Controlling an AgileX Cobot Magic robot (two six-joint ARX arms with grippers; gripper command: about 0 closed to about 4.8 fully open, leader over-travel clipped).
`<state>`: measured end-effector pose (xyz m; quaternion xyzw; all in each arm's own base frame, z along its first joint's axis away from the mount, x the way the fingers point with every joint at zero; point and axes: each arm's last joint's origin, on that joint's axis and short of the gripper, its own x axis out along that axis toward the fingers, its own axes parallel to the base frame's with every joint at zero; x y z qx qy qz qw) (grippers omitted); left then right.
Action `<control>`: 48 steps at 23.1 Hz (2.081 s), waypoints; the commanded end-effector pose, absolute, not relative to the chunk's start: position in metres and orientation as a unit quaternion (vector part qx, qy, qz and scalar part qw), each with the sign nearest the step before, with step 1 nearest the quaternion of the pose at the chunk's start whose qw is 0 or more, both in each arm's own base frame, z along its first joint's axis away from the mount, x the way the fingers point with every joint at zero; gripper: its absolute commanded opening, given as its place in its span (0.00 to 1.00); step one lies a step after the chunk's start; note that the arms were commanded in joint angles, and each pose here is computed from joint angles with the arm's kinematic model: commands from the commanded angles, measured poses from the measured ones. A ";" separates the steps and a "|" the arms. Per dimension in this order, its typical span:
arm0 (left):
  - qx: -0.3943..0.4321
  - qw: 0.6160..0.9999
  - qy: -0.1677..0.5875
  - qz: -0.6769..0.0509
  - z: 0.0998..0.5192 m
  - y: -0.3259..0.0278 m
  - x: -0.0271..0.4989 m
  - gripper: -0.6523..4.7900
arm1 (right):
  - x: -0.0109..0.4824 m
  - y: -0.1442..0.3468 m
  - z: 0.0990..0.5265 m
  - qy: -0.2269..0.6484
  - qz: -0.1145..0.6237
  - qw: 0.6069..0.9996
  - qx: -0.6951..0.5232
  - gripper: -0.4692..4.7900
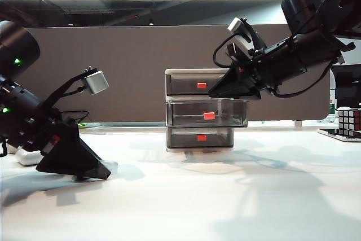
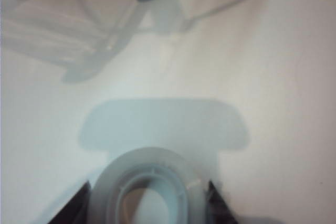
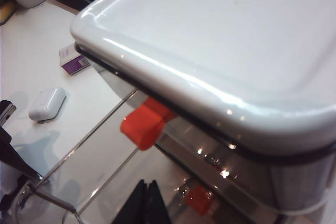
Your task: Open the second layer of the drawer on the table, pick up the transparent tape on the table and put it in, and finally close the drawer.
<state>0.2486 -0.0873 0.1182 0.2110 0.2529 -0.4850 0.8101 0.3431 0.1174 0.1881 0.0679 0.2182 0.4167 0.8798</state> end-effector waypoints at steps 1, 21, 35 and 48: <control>0.212 0.812 0.292 -0.459 0.112 -0.084 0.246 0.21 | 0.343 0.118 0.190 0.212 0.423 0.879 0.066 0.08; 0.231 0.838 0.099 -0.485 0.234 -0.185 0.300 0.23 | 0.343 0.118 0.190 0.214 0.425 0.877 0.069 0.08; 0.256 0.828 0.139 -0.480 0.208 -0.222 0.307 0.90 | 0.341 0.118 0.187 0.233 0.423 0.873 0.072 0.08; 0.246 0.853 0.066 -0.456 0.255 -0.215 0.294 0.90 | 0.342 0.118 0.189 0.221 0.430 0.873 0.068 0.08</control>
